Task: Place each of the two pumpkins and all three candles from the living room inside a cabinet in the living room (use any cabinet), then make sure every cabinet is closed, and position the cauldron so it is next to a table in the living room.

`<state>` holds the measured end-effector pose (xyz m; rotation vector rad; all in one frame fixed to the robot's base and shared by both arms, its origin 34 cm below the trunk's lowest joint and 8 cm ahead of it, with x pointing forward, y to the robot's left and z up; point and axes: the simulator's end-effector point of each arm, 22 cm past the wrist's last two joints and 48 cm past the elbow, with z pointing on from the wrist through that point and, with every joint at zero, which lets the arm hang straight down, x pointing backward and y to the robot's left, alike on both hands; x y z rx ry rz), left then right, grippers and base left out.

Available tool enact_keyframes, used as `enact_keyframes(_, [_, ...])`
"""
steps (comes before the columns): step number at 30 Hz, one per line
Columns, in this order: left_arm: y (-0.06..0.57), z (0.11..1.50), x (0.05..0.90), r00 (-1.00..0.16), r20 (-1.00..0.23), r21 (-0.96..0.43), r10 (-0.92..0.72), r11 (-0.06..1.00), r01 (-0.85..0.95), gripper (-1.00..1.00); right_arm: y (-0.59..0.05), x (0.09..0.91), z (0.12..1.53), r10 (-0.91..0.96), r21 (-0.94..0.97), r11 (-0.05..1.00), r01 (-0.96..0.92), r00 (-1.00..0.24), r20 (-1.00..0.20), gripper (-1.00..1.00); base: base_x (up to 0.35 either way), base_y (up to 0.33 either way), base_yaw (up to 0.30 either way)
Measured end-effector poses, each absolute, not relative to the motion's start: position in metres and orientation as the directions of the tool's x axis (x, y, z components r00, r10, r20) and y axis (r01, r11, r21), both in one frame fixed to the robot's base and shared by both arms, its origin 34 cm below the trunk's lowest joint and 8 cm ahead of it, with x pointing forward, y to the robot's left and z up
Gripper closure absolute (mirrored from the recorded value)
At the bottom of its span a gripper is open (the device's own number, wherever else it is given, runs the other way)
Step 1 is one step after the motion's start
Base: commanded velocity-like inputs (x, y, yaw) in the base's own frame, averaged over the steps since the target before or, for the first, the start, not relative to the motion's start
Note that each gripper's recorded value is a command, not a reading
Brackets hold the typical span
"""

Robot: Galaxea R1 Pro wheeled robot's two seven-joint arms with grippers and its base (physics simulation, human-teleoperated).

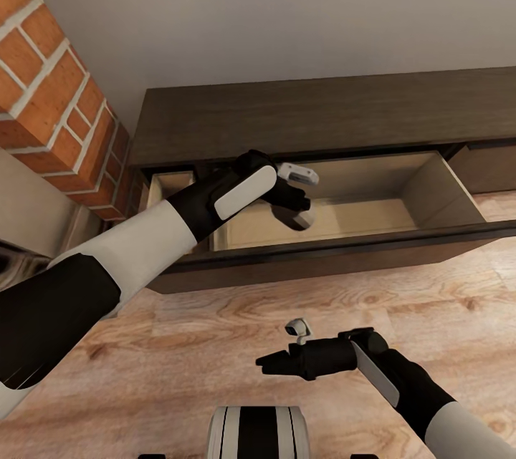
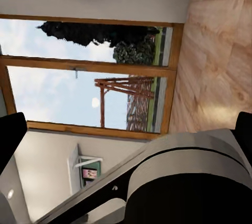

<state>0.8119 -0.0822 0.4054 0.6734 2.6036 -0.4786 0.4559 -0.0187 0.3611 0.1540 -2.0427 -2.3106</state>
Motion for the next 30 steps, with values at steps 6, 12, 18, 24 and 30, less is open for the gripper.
enact_keyframes(6, [-0.074, 0.397, 0.816, -0.807, -0.454, -0.19, 0.376, 0.844, 0.501, 1.0, -0.016, 0.451, 0.36, -0.122, 0.991, -0.128, -0.022, -0.992, -0.038, -1.0, 0.0, 0.0, 0.0])
enact_keyframes(12, [-0.073, 0.387, 0.815, -0.813, -0.445, -0.194, 0.375, 0.846, 0.497, 1.0, -0.016, 0.448, 0.356, -0.126, 0.992, -0.129, -0.01, -0.992, -0.026, -1.0, 0.0, 0.0, 0.0])
enact_keyframes(18, [-0.074, 0.378, 0.821, -0.816, -0.459, -0.197, 0.351, 0.855, 0.479, 1.0, -0.015, 0.447, 0.352, -0.127, 0.991, -0.135, -0.002, -0.992, -0.019, -1.0, 0.0, 0.0, 0.0])
enact_keyframes(24, [-0.071, 0.372, 0.826, -0.82, -0.464, -0.187, 0.334, 0.868, 0.459, 1.0, -0.014, 0.445, 0.349, -0.127, 0.991, -0.136, -0.002, -0.992, -0.02, -1.0, 0.0, 0.0, 0.0])
enact_keyframes(30, [-0.071, 0.369, 0.825, -0.822, -0.463, -0.189, 0.331, 0.869, 0.457, 1.0, -0.014, 0.445, 0.348, -0.125, 0.991, -0.136, -0.005, -0.992, -0.022, -1.0, 0.0, 0.0, 0.0])
